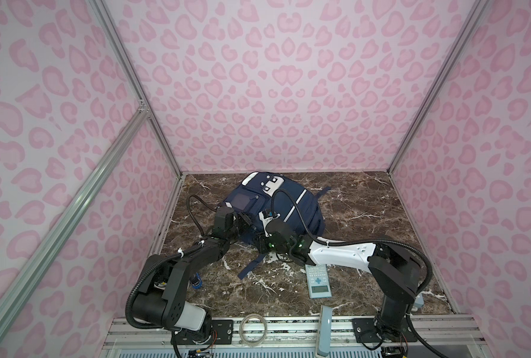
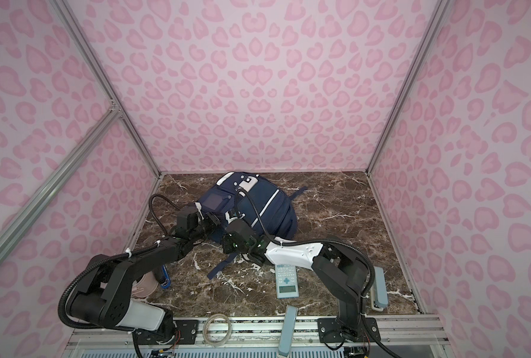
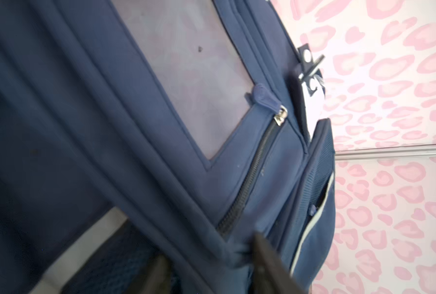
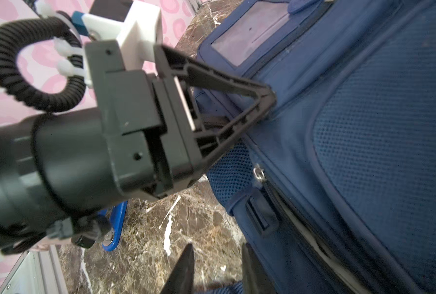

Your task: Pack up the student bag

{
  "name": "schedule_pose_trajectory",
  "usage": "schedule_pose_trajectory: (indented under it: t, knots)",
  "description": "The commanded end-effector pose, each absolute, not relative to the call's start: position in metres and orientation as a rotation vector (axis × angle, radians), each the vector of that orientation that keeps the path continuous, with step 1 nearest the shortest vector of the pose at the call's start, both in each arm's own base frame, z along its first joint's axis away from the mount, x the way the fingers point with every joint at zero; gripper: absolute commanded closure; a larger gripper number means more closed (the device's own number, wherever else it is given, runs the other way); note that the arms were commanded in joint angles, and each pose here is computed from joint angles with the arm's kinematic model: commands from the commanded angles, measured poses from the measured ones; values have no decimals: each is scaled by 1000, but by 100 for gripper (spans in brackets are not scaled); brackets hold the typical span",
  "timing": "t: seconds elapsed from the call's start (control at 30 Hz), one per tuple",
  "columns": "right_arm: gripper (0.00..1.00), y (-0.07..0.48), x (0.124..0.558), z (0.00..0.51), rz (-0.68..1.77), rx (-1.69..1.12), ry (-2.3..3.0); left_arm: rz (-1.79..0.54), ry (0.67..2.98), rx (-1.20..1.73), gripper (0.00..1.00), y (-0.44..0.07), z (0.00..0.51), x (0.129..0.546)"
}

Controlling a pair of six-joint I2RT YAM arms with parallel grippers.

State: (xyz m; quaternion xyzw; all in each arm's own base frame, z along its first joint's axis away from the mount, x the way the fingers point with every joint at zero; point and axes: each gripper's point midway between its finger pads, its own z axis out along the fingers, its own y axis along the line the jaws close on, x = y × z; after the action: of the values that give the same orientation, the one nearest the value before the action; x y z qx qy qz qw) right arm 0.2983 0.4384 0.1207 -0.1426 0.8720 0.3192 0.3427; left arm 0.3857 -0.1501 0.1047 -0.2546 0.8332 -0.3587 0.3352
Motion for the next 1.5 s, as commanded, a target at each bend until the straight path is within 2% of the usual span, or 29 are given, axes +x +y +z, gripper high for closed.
schedule_pose_trajectory:
  t: [0.0,0.03,0.2,0.27,0.33,0.37,0.47,0.6,0.7,0.77,0.8,0.87,1.07,1.3,1.47]
  knots:
    - [69,444,312,113,826,-362,2262,-1022,2145,-618,92,-162,113,389]
    - [69,444,318,109,807,-353,2273,-1031,2154,-619,96,-163,111,387]
    - [68,434,340,87,734,-286,2314,-1134,2150,-629,96,-172,117,378]
    - [64,430,343,85,696,-284,2314,-1153,2150,-628,97,-173,122,375]
    - [50,429,343,84,696,-270,2309,-1171,2148,-629,97,-174,127,372]
    - [48,429,344,83,705,-261,2307,-1189,2144,-630,96,-175,130,369]
    - [47,434,347,81,732,-237,2295,-1237,2138,-637,96,-178,133,361]
    - [53,434,357,80,730,-196,2270,-1247,2162,-643,97,-180,125,350]
    - [64,429,360,88,731,-180,2224,-1229,2173,-654,97,-176,119,343]
    - [80,428,355,94,730,-208,2211,-1182,2193,-653,97,-171,115,343]
    - [90,426,353,96,707,-227,2214,-1171,2199,-648,97,-170,115,343]
    - [100,419,347,96,659,-250,2230,-1163,2194,-645,97,-169,117,345]
    - [100,385,332,87,637,-255,2330,-1102,2192,-634,97,-163,121,354]
    - [100,361,297,70,614,-393,2498,-1063,2207,-627,97,-161,119,362]
    - [100,317,280,56,537,-399,2579,-1059,2214,-624,97,-161,118,364]
